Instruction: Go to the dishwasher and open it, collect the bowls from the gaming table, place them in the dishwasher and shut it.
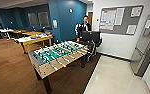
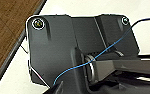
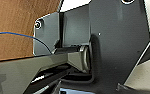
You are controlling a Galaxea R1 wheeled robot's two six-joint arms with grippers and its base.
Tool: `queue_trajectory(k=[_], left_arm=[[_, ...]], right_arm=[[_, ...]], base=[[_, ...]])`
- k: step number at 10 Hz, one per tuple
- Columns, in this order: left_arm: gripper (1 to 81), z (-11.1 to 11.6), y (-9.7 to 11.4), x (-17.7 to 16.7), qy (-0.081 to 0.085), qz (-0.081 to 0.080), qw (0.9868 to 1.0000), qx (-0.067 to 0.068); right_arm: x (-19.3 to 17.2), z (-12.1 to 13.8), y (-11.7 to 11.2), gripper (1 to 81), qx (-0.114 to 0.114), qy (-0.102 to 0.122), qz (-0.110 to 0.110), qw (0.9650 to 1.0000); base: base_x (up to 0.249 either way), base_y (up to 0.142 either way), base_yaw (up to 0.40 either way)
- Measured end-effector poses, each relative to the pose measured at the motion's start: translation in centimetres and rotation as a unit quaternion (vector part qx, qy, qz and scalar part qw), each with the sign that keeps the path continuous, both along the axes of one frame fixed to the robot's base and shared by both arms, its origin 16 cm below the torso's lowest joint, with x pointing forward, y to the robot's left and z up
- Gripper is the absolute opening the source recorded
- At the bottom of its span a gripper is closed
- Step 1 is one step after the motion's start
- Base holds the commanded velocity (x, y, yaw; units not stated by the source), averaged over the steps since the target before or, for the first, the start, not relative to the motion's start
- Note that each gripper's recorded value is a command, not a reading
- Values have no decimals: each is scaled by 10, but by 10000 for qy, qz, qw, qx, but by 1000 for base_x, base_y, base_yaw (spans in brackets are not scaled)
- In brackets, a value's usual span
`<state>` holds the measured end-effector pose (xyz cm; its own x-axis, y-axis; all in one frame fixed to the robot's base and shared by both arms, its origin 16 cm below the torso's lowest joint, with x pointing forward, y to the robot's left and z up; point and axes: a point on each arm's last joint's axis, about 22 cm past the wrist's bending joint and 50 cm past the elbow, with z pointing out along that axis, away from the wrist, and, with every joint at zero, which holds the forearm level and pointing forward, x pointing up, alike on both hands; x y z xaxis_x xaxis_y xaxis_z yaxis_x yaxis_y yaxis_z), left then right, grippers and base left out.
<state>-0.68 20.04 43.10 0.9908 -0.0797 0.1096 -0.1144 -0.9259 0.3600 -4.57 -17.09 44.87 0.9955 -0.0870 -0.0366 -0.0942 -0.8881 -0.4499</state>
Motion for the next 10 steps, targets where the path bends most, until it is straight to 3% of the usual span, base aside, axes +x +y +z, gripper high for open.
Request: queue_trajectory(k=[10], left_arm=[[811,0,-3,-1,-4,-31,10000,-16]], right_arm=[[-1,0,0,811,-4,4,8,10000]], base=[[0,0,359]])
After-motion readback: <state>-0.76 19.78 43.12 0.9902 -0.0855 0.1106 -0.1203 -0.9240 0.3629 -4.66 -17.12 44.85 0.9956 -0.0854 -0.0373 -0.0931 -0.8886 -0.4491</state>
